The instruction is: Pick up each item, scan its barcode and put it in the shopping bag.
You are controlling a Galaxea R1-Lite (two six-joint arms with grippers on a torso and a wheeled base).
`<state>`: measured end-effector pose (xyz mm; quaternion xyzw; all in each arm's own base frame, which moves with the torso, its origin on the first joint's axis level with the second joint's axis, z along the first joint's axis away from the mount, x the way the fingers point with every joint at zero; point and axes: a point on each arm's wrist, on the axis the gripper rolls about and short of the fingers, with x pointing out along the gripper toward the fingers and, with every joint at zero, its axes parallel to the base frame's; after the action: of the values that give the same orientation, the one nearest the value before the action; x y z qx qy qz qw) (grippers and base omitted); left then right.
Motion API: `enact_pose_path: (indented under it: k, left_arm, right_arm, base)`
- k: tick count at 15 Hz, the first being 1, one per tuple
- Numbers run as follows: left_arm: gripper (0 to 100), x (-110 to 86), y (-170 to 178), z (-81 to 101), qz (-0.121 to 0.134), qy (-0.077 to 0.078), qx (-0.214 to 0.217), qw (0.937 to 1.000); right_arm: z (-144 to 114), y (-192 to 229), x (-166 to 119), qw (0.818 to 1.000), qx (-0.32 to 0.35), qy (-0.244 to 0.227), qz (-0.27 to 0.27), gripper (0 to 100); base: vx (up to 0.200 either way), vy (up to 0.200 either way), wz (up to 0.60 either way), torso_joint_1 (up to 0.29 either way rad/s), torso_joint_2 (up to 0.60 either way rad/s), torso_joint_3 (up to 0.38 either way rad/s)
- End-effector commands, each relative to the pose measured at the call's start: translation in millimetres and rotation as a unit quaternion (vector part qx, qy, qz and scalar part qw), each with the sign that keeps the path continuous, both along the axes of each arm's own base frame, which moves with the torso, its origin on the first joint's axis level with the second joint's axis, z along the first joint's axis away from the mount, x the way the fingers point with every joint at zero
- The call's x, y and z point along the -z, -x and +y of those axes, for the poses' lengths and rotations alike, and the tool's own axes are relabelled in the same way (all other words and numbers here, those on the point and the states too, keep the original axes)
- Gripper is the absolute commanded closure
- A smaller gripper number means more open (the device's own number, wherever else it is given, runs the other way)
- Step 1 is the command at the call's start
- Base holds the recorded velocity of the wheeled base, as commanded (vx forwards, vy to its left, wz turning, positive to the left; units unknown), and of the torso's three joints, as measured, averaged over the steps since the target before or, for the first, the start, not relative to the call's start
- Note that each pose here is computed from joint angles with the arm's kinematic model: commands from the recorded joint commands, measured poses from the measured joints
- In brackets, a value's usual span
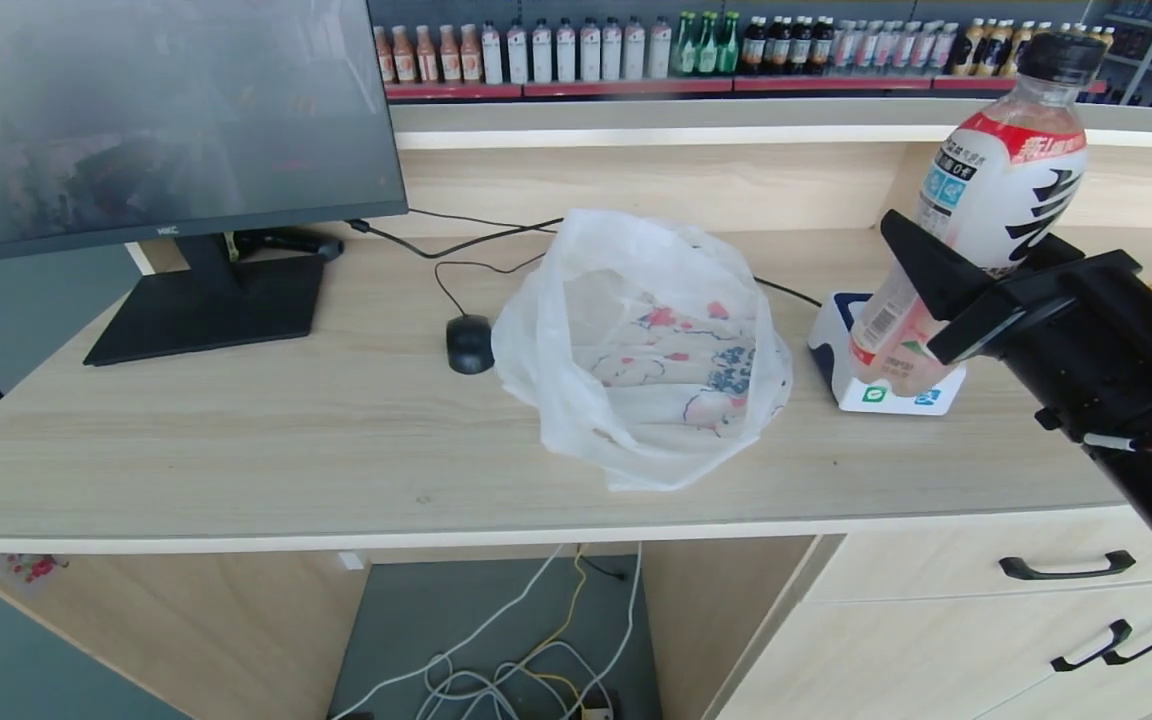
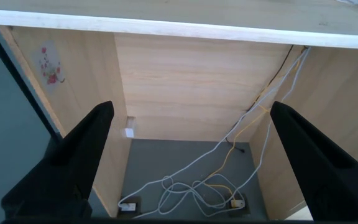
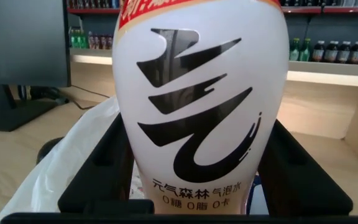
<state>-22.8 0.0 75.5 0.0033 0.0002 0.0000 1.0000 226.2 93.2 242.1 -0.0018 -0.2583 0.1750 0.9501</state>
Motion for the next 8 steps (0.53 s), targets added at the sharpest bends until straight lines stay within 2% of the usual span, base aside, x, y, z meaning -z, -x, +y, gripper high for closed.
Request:
enact_pose_path:
  k: [1, 8]
  left_arm:
    - [0, 0.0, 0.0, 0.0, 0.0, -0.001, 0.0, 1.0]
    - [0, 0.0, 0.0, 0.0, 0.0, 0.0, 0.0, 1.0]
  right_arm:
    - [-0.2, 0.8, -0.5, 1.0, 0.0, 0.001, -0.001, 100]
    - [10.1, 6.3, 0.0, 1.0, -0.02, 0.01, -0.003, 100]
  base:
    - [0.0, 0.0, 0.0, 0.0, 0.0, 0.0]
    - [0.0, 0.0, 0.0, 0.0, 0.0, 0.0]
